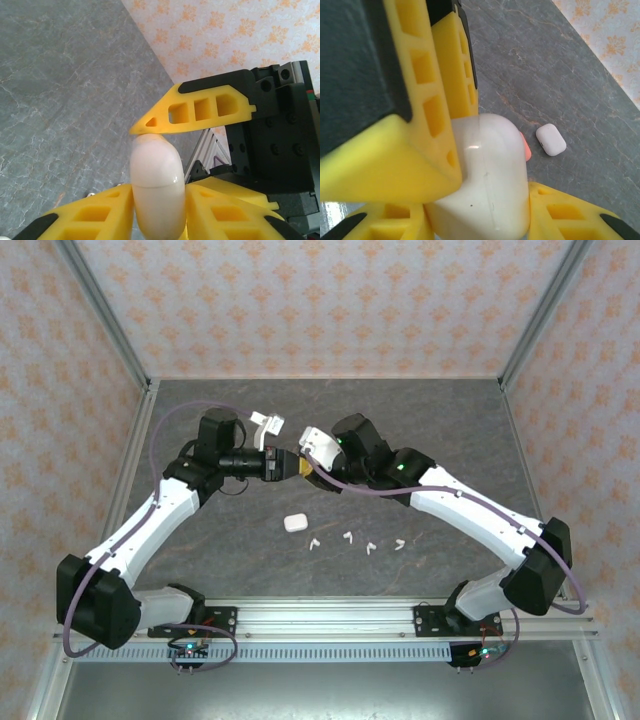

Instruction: Insert the wireless bluetooth earbuds into the charging case

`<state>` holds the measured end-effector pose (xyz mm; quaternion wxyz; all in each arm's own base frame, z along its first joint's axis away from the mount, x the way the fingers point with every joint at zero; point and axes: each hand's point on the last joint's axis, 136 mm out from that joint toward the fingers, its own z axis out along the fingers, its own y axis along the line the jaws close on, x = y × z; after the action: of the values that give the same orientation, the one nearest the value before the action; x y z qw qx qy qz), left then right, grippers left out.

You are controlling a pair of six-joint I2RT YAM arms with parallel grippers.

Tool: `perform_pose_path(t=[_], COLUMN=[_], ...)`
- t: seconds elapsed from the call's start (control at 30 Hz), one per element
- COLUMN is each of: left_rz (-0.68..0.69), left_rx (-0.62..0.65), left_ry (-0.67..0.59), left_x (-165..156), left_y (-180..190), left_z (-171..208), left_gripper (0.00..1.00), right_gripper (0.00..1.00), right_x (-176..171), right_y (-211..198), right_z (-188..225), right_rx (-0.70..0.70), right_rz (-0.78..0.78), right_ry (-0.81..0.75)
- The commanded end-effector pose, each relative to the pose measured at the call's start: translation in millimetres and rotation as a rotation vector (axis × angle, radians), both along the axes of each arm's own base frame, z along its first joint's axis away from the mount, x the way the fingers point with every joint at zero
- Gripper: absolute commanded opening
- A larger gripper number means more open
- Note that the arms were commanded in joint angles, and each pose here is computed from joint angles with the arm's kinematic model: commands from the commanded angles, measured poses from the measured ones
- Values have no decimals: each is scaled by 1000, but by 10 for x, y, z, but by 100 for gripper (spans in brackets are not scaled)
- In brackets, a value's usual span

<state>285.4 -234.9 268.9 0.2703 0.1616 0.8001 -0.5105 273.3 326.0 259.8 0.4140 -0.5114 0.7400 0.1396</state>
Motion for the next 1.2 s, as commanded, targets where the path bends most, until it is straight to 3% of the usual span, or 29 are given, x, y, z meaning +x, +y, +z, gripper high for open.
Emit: perform_pose_path(t=[0.0, 0.23, 0.4, 0.57, 0.9, 1.17], left_rz=[-70, -62, -12, 17, 30, 9], left_rx=[-16, -16, -12, -25, -30, -29], left_ry=[-31, -59, -110, -209, -432, -521], left_x=[-106, -81, 20, 101, 71, -48], left_y=[-62, -59, -38, -25, 14, 9], left_z=[132, 162, 174, 231, 337, 388], left_gripper=[27, 22, 22, 20, 17, 15], right_gripper=[35, 43, 69, 82, 86, 83], right_x=[1, -71, -142, -204, -78, 72], right_y=[34, 29, -37, -168, -452, -381], right_z=[36, 17, 89, 235, 533, 526], right_rx=[13, 20, 67, 225, 620, 665], right_rz=[-7, 0, -14, -20, -55, -75], right_ry=[9, 56, 94, 223, 381, 402])
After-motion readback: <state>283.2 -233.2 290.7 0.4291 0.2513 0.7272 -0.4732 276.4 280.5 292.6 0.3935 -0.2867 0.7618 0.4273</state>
